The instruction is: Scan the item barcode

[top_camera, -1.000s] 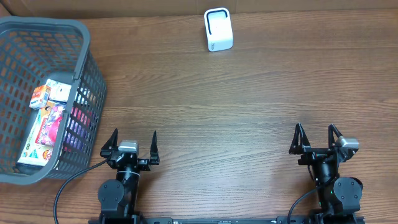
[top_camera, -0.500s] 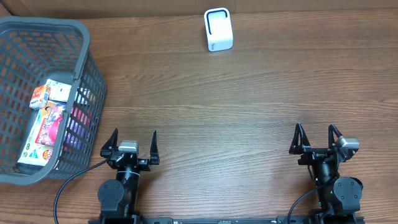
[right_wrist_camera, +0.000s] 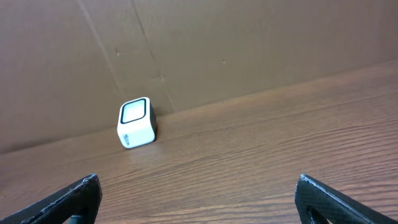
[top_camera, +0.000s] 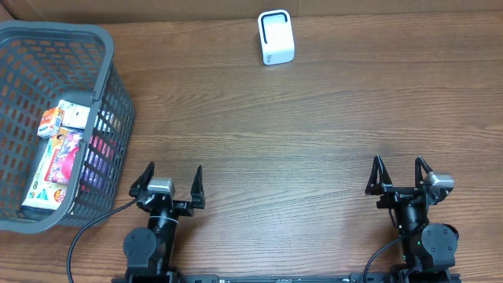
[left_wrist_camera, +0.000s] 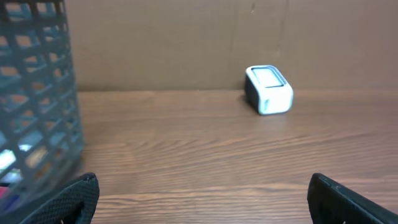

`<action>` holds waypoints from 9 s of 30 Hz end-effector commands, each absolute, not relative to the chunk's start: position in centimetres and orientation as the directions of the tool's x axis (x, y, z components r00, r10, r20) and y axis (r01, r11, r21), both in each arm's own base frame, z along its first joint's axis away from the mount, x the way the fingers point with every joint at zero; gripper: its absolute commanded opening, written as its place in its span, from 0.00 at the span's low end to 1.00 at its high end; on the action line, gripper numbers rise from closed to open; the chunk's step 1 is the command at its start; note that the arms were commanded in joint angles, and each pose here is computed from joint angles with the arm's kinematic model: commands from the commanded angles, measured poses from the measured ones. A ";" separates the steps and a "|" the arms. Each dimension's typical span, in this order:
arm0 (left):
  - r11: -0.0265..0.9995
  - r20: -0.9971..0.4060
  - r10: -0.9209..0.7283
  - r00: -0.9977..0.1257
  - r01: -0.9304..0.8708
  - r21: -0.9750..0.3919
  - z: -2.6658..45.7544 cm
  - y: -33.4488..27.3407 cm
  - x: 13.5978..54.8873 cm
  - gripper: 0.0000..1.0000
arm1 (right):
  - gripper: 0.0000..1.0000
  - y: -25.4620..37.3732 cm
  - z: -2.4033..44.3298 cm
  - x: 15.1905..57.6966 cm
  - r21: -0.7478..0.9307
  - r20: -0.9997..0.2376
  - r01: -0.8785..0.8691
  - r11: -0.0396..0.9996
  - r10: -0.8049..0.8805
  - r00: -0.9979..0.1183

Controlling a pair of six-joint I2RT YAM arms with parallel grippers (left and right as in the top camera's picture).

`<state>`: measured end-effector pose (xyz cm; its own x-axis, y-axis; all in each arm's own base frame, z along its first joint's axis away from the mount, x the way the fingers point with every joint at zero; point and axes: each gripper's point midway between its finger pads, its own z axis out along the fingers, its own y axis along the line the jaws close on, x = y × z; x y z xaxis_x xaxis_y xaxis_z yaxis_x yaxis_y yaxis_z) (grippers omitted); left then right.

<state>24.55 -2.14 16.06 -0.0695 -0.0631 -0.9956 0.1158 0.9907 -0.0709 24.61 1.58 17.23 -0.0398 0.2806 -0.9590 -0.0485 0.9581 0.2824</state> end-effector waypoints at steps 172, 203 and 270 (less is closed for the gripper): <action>0.404 -0.554 -0.806 -0.209 -0.878 -0.256 22.5 24.4 28.6 0.04 | 1.00 1.4 17.0 24.6 0.290 -0.957 -0.045 0.956 0.289 -0.035; 0.928 -0.363 -0.327 -0.872 -0.224 -0.299 10.3 -8.9 32.6 0.04 | 1.00 1.4 17.0 24.6 0.291 -0.957 -0.044 0.956 0.289 -0.035; 0.876 -0.168 -0.353 -0.920 -0.388 0.285 8.9 30.2 30.3 0.96 | 1.00 1.4 17.0 24.6 0.290 -0.957 -0.045 0.956 0.289 -0.035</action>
<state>30.64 30.40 10.23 -0.8485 -0.4788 -0.2255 -0.5256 0.8125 0.2522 24.61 1.58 17.22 -0.0403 0.2806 -0.9590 -0.0487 0.9581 0.2824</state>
